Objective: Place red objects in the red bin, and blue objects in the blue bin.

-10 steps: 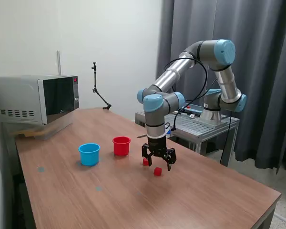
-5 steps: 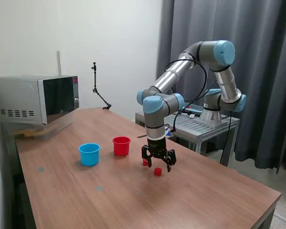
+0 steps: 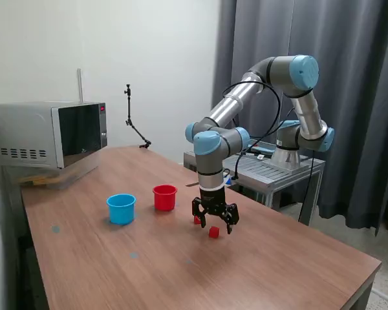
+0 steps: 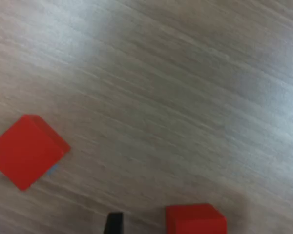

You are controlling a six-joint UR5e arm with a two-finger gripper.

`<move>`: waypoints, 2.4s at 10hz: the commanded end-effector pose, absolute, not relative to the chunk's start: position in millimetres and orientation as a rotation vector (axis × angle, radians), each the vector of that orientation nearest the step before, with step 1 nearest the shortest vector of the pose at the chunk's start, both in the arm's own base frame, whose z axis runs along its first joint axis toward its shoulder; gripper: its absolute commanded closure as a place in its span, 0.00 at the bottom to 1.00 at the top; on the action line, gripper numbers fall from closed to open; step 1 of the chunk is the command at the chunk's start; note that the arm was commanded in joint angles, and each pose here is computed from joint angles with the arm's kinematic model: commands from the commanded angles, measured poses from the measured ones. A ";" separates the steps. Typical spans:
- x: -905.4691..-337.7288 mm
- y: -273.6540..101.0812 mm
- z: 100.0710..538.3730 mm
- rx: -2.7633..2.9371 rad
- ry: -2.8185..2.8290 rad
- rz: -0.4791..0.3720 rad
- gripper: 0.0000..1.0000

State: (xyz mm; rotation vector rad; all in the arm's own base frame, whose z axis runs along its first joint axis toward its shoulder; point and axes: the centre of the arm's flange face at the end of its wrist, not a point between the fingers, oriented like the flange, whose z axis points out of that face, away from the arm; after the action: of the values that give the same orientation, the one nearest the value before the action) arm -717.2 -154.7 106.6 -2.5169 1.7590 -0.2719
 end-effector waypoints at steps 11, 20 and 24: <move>-715.0 -160.7 106.3 -2.562 1.690 -0.275 0.00; -715.0 -162.9 105.9 -2.565 1.686 -0.275 1.00; -728.1 -151.6 165.1 -2.553 1.695 -0.083 1.00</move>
State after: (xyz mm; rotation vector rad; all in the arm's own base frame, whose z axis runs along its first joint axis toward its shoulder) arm -723.7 -156.6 138.6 -2.5569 1.6871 -0.1598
